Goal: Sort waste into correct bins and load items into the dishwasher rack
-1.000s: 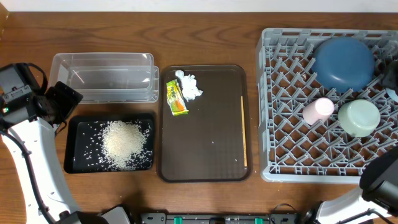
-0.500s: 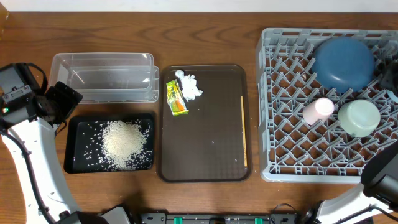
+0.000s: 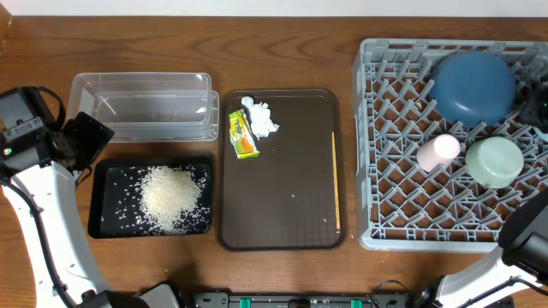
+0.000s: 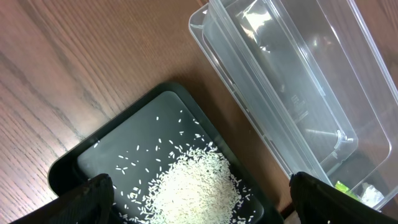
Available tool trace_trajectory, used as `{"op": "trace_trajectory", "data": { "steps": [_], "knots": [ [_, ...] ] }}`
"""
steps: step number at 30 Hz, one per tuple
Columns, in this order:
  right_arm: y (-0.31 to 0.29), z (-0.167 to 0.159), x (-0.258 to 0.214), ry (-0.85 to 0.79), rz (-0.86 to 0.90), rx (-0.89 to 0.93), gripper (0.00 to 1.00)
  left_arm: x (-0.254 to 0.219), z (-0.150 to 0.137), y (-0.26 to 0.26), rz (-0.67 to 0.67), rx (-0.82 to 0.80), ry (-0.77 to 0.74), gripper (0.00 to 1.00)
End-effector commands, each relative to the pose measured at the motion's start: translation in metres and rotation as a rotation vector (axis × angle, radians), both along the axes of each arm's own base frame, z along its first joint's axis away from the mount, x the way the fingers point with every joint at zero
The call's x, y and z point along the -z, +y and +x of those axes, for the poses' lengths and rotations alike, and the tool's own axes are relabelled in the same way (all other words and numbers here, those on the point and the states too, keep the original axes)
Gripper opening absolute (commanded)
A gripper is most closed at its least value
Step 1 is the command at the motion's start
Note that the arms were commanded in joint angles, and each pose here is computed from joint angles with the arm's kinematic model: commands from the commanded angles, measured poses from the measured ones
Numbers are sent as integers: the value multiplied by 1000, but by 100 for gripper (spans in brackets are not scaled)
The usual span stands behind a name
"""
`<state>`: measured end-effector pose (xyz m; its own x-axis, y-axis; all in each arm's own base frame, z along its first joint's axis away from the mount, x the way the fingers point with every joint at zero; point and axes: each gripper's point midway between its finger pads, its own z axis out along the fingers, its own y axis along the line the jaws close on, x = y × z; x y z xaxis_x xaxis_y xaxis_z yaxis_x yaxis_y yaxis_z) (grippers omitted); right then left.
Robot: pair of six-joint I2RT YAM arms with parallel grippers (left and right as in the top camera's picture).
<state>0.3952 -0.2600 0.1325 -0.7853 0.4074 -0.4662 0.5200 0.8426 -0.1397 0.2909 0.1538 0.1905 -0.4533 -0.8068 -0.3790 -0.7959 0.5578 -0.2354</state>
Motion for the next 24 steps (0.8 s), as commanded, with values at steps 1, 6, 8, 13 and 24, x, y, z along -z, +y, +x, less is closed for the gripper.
{"op": "trace_trajectory", "data": {
  "steps": [1, 6, 8, 13, 24],
  "knots": [
    [-4, 0, 3, 22, -22, -8, 37, 3, -2, 2, -3, -12, 10, 93],
    [-3, 2, 14, 38, -7, -11, 36, 3, -2, 2, -3, -12, 10, 93],
    [-4, 2, 15, 40, -5, -11, 34, 3, -2, 2, -3, -12, 10, 93],
    [-4, 3, 14, 35, -10, -10, 21, 3, -2, 2, -3, -12, 10, 93],
    [0, -2, -31, -93, 4, 106, 1, 3, -2, 2, -3, -12, 10, 93]
  ]
}}
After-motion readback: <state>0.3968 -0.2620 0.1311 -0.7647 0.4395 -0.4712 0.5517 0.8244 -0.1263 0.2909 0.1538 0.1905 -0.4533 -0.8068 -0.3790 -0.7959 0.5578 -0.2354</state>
